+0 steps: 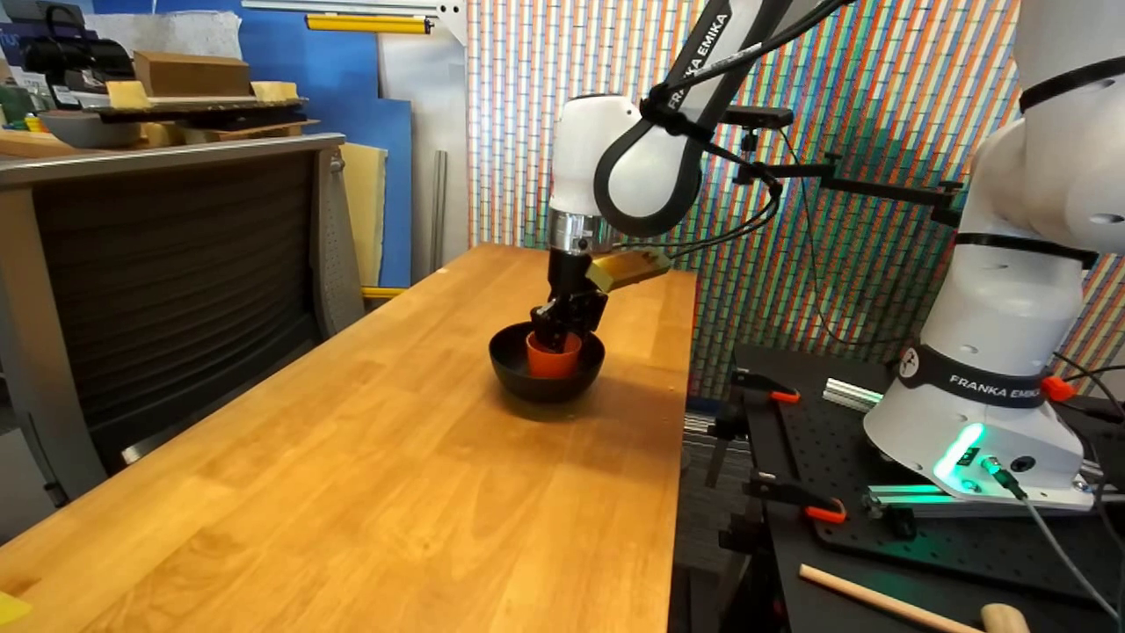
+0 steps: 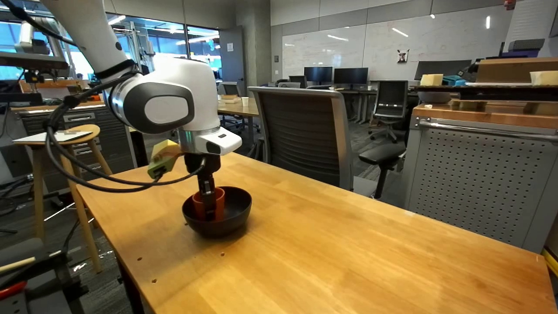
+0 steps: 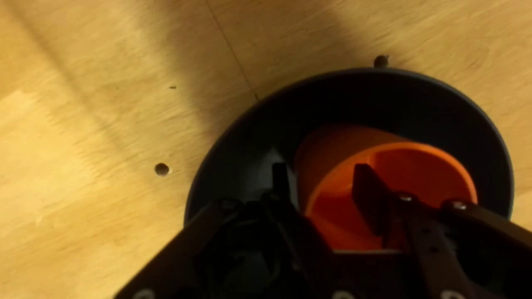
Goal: Put the orange cup inside the black bowl, take it out then put it back inside
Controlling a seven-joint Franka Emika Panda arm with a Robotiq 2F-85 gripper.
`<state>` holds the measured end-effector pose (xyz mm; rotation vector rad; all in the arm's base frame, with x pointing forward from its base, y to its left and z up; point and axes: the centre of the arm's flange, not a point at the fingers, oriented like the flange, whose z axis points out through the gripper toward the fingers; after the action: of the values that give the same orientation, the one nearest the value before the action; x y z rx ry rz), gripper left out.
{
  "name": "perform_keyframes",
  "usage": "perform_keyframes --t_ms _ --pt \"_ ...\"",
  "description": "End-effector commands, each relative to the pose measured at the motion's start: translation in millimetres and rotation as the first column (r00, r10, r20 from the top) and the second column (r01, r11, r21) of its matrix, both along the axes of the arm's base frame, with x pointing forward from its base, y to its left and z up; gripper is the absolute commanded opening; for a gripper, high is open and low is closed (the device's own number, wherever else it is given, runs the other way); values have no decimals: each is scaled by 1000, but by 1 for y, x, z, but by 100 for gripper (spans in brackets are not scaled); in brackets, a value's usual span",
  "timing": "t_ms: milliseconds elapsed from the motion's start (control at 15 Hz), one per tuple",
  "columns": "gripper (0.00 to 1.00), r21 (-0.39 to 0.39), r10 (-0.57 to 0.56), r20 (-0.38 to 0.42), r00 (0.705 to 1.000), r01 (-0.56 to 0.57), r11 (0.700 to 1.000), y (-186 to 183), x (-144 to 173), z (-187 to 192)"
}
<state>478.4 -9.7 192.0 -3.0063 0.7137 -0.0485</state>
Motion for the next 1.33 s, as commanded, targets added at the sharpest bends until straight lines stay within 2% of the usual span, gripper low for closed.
perform_keyframes --t_ms 0,200,267,333,400,467,800,1067,1267 --pt "77 -6 46 22 999 -46 999 -4 18 21" --pt "98 -35 80 43 996 -79 996 -1 24 33" --pt "100 -37 85 45 995 -83 996 -1 24 34" --pt "64 -44 96 46 994 -94 995 0 24 33" --pt "68 -56 112 40 993 -110 992 0 21 28" --pt "68 -52 107 32 994 -105 993 0 19 25" --pt "28 -39 109 -7 994 -109 993 3 3 20" --pt "1 -54 213 -23 977 -214 975 33 -3 31" --pt "1 -67 297 -4 955 -297 953 68 1 49"
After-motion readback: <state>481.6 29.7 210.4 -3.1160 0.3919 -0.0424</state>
